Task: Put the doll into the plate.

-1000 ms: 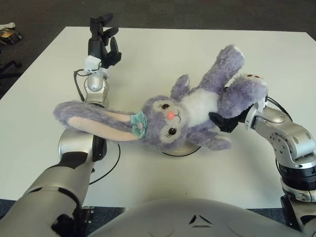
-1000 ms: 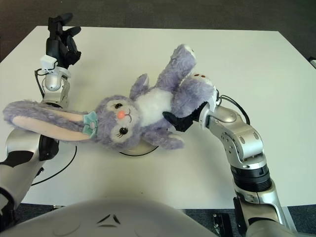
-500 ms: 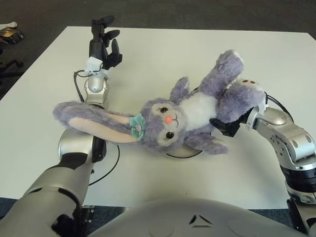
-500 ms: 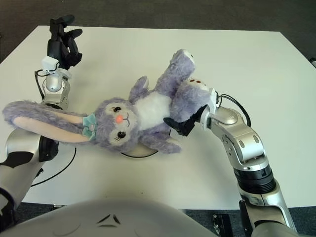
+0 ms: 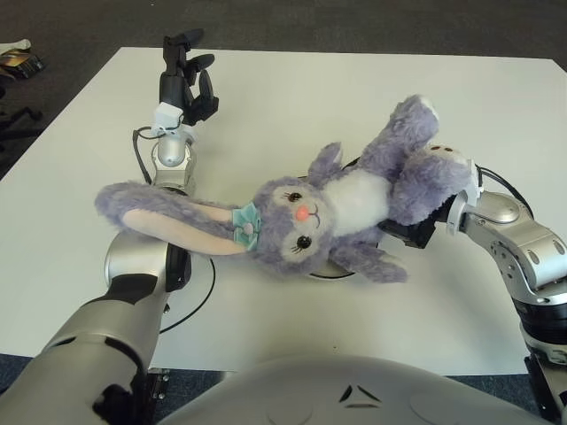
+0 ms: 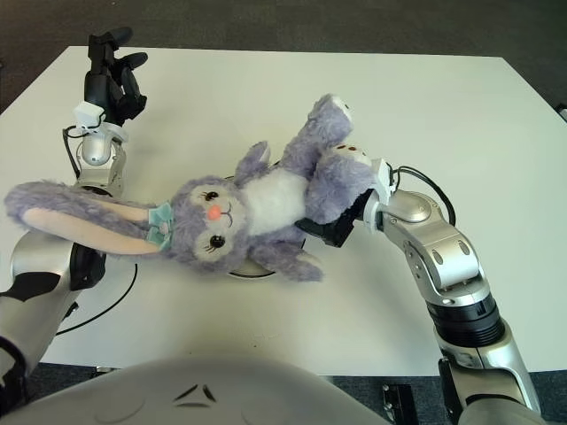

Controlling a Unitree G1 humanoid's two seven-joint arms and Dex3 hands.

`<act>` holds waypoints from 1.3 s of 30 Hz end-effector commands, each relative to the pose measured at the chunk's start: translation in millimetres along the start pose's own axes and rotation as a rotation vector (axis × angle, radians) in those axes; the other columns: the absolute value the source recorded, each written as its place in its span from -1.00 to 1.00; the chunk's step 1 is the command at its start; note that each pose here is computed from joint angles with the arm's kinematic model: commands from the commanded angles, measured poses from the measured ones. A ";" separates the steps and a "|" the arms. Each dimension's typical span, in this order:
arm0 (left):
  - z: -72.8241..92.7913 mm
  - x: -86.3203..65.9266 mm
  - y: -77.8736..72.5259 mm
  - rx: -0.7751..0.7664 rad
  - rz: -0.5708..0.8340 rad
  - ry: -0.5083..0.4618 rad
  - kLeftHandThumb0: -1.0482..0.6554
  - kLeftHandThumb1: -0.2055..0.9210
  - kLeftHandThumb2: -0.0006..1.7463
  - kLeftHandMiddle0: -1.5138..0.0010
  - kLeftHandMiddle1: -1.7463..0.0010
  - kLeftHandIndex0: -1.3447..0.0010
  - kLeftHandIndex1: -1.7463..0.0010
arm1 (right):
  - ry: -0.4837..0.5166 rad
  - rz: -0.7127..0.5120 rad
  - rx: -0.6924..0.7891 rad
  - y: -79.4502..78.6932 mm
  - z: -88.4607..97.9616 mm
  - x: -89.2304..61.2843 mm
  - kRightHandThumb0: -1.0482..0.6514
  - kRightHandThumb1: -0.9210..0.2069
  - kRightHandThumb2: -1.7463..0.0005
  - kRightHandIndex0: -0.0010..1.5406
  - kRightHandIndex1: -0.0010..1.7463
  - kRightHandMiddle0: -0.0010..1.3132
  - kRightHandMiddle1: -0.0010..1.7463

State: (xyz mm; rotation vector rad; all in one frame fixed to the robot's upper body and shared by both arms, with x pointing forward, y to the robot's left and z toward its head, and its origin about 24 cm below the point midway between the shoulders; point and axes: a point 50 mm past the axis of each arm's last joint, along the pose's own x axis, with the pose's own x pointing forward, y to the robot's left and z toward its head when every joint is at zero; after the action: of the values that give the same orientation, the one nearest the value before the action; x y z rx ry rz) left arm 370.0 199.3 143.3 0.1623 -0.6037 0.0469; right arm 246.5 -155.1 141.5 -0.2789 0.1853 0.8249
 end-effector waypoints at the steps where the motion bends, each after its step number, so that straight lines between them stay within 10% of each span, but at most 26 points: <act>1: 1.1 0.9 -0.2 -0.009 0.004 -0.005 -0.62 1.00 -0.11 0.70 -0.08 1.00 -0.14 | 0.052 -0.031 -0.032 -1.3 -5.2 -1.9 -0.23 0.42 -0.30 -0.92 -0.33 -1.00 0.16; 18: -2.7 0.8 -0.4 0.017 -0.015 0.038 -0.55 1.00 -0.12 0.78 -0.12 1.00 -0.38 | -0.188 -0.187 -0.297 0.5 8.2 -10.2 -0.35 0.35 -0.20 -0.88 -0.41 -1.00 0.02; 39: -5.9 -0.1 -0.7 0.010 -0.006 0.069 -0.49 1.00 -0.12 0.79 -0.13 1.00 -0.29 | -0.324 -0.291 -0.524 3.5 14.7 -11.2 0.49 0.46 -0.60 -0.97 -0.68 -1.00 -0.03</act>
State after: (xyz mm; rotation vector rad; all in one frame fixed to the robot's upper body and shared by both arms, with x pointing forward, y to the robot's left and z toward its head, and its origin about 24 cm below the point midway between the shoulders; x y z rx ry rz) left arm 373.9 197.9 140.7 0.1751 -0.5450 0.0380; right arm 237.5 -155.3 156.9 -0.6411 -0.3707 0.6035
